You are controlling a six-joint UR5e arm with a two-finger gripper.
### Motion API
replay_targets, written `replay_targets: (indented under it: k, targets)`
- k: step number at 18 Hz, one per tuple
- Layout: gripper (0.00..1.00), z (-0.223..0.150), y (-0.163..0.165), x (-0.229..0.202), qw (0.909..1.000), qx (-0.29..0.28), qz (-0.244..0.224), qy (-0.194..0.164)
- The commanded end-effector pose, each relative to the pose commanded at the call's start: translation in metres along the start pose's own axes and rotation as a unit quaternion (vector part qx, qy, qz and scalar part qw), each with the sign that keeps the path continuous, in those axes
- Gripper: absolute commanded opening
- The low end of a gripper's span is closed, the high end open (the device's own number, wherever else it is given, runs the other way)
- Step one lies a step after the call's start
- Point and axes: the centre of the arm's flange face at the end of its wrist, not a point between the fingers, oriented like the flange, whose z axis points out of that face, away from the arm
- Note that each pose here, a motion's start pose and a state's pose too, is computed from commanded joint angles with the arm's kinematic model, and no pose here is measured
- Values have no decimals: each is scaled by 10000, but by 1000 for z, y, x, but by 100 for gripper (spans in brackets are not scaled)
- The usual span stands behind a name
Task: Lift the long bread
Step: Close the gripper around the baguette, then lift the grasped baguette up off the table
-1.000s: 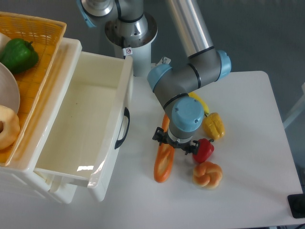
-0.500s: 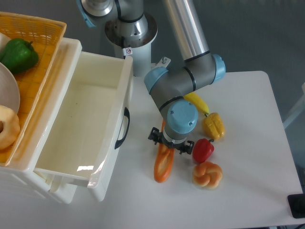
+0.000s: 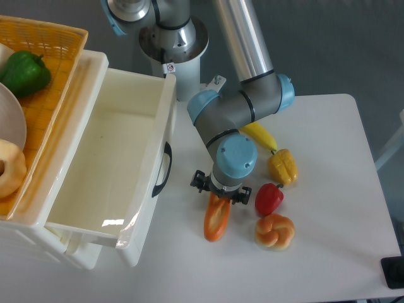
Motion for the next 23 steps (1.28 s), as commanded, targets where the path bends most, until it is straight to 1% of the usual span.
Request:
replay_targets:
  k: [8,10,13,15,17,20,21,23]
  targets:
    - [100,5,-3,-3,10000,0,0,0]
    - [93,5,-3,-4,10000,6,0,-6]
    - [73,5,-4,-4,10000,0,0,0]
    - [56,7,-4,-4,10000,-5,-38,5]
    - [38,5,-5,-5,9999,6,-145,-5]
    - [6,2,-6,-6,9998,28,-183,-27]
    - [0,-1,-7,-7,9998,45,-182,-42]
    - [0,-6,-10,-9,9998,67,-143,-86]
